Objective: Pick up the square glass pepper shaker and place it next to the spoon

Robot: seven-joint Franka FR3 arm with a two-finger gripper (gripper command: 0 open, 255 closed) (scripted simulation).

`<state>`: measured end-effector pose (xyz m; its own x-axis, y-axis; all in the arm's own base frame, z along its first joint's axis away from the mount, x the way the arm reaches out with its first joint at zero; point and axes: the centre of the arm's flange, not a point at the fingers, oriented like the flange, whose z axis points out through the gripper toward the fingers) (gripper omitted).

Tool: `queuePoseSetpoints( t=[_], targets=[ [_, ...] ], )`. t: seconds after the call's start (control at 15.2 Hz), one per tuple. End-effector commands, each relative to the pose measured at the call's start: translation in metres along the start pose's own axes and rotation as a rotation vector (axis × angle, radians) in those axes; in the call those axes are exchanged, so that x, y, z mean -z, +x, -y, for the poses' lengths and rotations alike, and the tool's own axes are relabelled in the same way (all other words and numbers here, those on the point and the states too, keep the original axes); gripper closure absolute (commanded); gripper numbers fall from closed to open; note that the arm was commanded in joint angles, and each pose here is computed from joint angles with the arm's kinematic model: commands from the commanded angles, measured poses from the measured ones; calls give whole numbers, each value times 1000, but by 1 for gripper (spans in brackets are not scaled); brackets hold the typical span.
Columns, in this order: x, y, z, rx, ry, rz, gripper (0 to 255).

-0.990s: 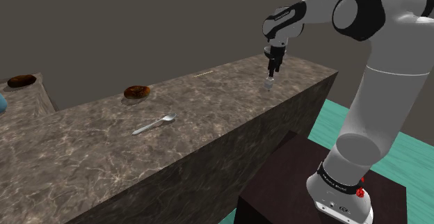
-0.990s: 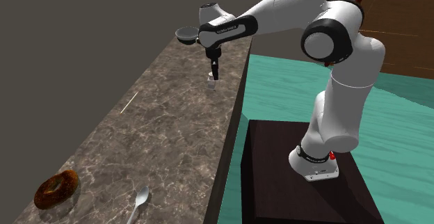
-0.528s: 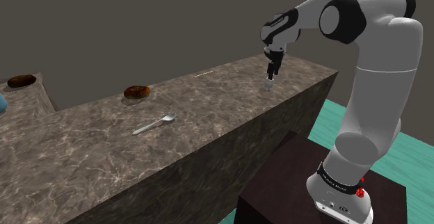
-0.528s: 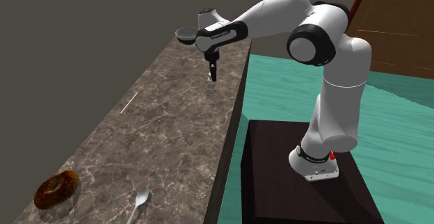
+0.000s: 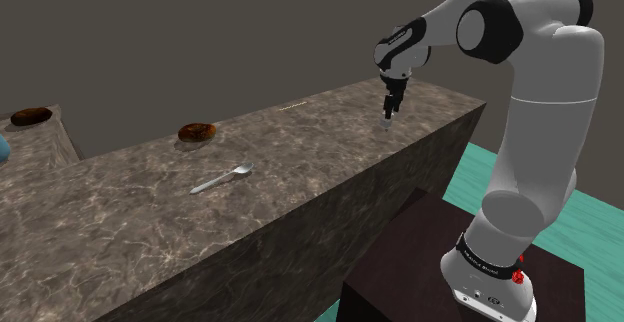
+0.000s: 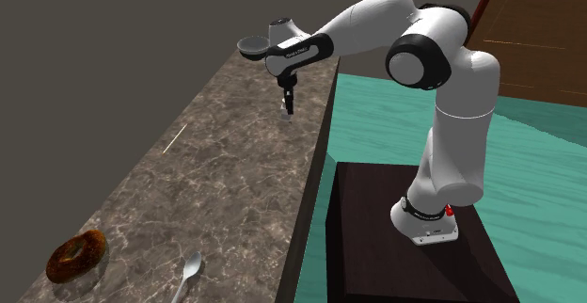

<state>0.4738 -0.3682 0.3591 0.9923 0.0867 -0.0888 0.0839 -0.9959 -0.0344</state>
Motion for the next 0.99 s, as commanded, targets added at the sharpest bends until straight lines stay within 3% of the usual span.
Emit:
queuePoseSetpoints(
  t=[0.0, 0.07, 0.13, 0.73, 0.92],
  targets=[
    [0, 0, 0, 0, 0, 0, 0],
    [0, 0, 0, 0, 0, 0, 0],
    [0, 0, 0, 0, 0, 0, 255],
    [0, 0, 0, 0, 0, 0, 255],
    [16, -1, 1, 0, 0, 0, 255]
  ],
)
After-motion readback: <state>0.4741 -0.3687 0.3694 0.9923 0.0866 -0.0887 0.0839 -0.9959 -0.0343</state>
